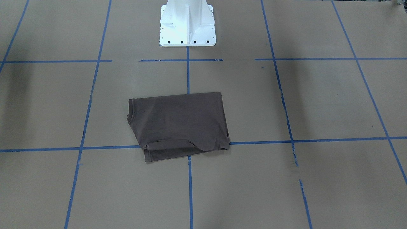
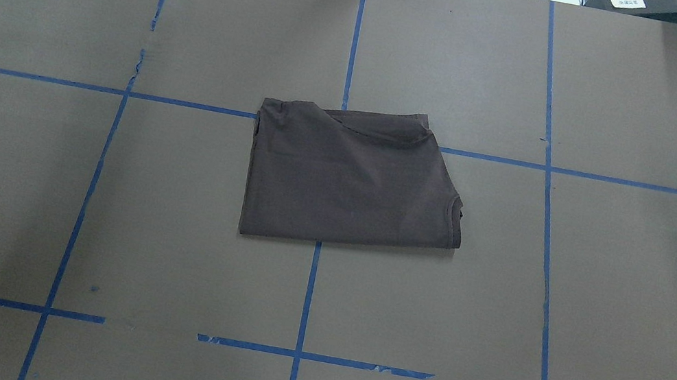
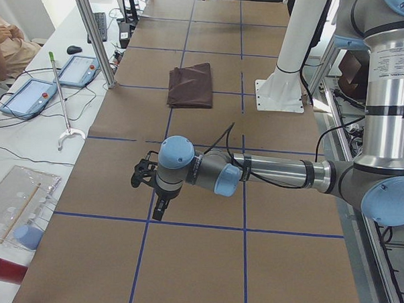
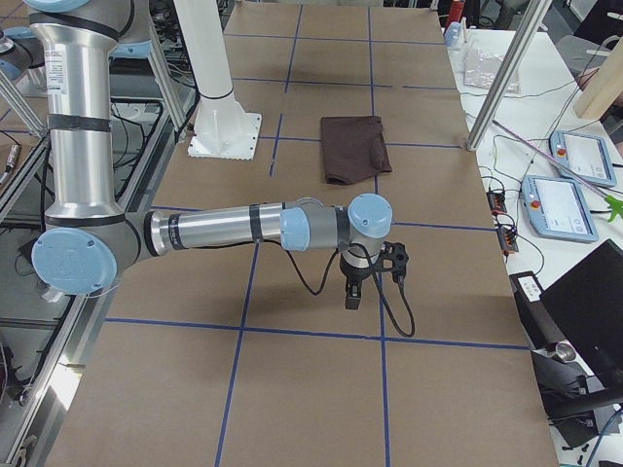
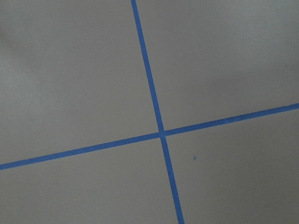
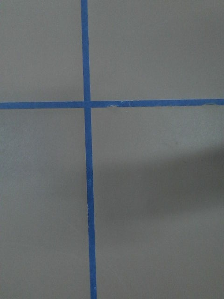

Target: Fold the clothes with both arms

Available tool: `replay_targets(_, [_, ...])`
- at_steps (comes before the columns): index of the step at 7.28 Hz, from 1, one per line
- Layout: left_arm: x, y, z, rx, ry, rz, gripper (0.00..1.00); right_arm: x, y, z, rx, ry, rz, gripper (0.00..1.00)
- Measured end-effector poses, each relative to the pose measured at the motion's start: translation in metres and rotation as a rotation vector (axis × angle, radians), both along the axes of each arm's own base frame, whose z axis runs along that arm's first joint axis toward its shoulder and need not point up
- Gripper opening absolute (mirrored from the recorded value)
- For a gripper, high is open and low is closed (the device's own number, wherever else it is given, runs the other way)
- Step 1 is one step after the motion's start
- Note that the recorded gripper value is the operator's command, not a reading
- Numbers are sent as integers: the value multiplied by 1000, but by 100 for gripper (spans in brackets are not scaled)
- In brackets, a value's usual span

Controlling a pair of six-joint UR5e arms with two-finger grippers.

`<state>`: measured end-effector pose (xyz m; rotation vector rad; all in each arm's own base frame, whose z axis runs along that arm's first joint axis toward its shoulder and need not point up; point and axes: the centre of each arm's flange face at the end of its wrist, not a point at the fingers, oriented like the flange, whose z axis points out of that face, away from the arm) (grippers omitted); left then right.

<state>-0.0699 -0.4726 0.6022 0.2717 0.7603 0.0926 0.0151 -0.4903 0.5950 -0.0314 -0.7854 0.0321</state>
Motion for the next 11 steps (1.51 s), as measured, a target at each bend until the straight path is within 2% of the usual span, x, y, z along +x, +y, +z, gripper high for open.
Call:
replay_targets(4, [9, 11, -15, -11, -2, 20, 100, -3, 8, 10, -22, 9, -5, 100])
replay_targets(7, [19, 6, -13, -15, -5, 41, 100, -5, 12, 13, 41, 0, -10, 100])
replay_targets(11, [33, 2, -14, -11, -6, 70, 100, -7, 12, 12, 61, -1, -8, 100])
